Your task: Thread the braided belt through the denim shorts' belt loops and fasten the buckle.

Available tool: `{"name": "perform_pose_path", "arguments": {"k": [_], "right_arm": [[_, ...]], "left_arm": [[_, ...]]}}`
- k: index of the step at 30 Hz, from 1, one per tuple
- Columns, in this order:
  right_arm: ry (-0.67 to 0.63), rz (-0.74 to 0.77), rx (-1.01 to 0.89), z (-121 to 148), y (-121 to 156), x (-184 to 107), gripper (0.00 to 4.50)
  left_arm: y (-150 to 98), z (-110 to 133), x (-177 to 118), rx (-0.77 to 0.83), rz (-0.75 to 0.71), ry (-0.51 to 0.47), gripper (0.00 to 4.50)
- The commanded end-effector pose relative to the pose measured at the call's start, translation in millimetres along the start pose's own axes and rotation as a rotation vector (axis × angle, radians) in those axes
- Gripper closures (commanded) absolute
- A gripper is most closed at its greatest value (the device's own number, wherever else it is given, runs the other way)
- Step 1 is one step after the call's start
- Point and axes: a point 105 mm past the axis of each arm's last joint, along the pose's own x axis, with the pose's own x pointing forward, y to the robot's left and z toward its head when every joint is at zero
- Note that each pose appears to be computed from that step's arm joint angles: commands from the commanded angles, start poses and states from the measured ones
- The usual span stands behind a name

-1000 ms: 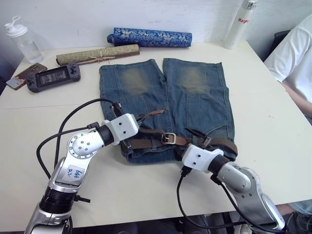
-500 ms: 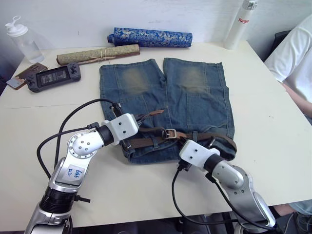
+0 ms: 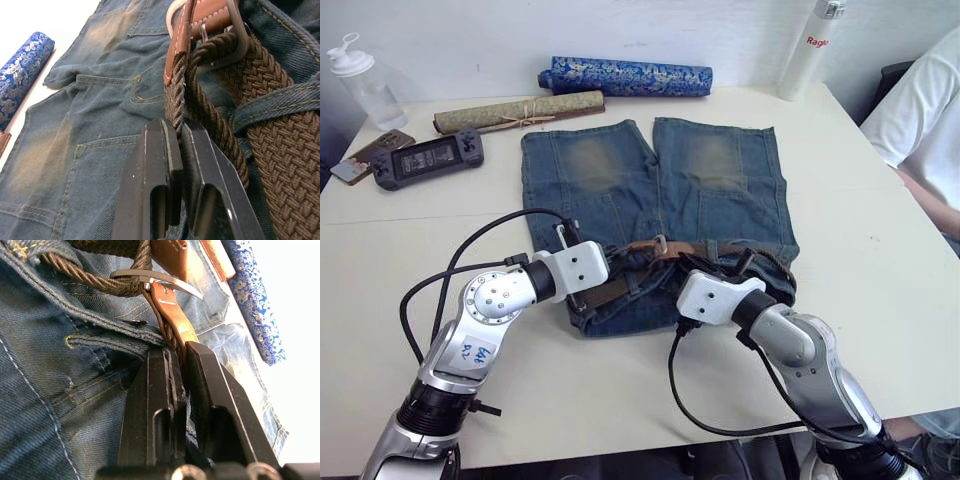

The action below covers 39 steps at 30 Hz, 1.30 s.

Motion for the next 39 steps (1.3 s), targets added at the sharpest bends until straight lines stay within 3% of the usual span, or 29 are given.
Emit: {"name": "perform_pose_path", "arguments": {"k": [1,10,23,35,39], "right_arm": [[-0.056,-0.040,-0.028,14.0,-6.9,1.9,4.48],[-0.072,-0.037,-0.041,16.9,-7.2,7.9,4.48],[-0.100,-0.001,-0.055,23.2,-1.4,10.8,4.48],[-0.103,0.014,-0.052,24.7,2.4,9.5,4.48],[-0.105,0.039,-0.045,24.5,7.3,7.7,4.48]], "left_arm": [[3.9,5.1,-1.5,0.042,0.008,0.005,4.50],[6.1,0.5,-3.4,0.186,-0.038,0.070,4.50],[9.4,11.7,13.7,0.306,-0.048,0.033,4.50],[-5.7,24.6,39.2,0.212,-0.069,-0.078,4.50],[-7.1,32.6,52.1,0.095,-0.054,-0.127,4.50]]}}
